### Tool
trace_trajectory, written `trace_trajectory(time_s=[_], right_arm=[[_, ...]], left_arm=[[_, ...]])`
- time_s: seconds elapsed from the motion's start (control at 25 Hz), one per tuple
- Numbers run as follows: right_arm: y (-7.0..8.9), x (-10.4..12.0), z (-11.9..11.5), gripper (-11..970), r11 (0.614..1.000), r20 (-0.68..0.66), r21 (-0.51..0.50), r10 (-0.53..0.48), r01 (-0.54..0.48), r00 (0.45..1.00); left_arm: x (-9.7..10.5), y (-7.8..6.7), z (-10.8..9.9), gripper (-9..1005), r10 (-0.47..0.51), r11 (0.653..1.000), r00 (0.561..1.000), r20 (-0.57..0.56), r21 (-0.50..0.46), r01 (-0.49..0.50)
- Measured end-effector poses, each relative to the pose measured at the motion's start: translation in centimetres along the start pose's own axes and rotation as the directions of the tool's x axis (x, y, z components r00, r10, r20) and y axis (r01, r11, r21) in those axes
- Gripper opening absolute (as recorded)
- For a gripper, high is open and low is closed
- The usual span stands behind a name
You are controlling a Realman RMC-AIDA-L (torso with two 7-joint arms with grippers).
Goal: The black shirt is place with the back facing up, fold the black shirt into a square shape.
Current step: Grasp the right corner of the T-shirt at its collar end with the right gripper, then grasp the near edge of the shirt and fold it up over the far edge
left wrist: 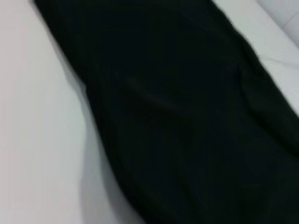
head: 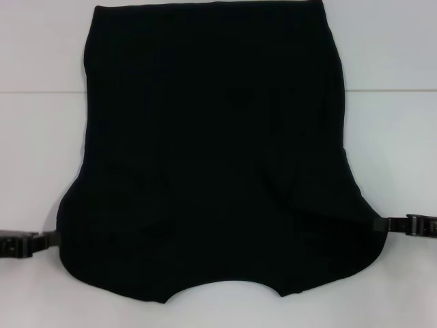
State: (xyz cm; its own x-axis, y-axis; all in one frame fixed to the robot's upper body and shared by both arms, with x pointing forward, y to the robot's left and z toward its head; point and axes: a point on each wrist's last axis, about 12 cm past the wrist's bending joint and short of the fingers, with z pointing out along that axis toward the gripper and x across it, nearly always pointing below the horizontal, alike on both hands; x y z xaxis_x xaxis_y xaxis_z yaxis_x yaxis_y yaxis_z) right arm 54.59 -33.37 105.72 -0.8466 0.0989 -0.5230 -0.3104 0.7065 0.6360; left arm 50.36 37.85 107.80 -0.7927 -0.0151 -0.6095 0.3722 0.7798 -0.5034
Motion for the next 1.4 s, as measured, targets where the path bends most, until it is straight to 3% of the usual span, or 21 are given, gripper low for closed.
trace_trajectory(time_s=[0.24, 0.56, 1.4], right_arm=[[-0.6, 2.1, -2.0, 37, 0.998, 0.078, -0.055, 0.009, -0.004, 0.997], [-1.6, 5.4, -5.6, 42, 0.996, 0.170, -0.084, 0.026, -0.011, 0.985], [-1.7, 12.6, -12.1, 57, 0.989, 0.158, -0.122, -0.065, 0.085, 0.985]], left_arm=[[0.6, 0.0, -0.7, 16, -0.080, 0.996, 0.990, 0.118, 0.056, 0.074], [3.8, -0.1, -2.8, 15, -0.172, 0.982, 0.968, 0.185, 0.112, 0.153], [9.8, -2.6, -4.4, 16, -0.178, 0.956, 0.979, 0.096, 0.254, 0.148]])
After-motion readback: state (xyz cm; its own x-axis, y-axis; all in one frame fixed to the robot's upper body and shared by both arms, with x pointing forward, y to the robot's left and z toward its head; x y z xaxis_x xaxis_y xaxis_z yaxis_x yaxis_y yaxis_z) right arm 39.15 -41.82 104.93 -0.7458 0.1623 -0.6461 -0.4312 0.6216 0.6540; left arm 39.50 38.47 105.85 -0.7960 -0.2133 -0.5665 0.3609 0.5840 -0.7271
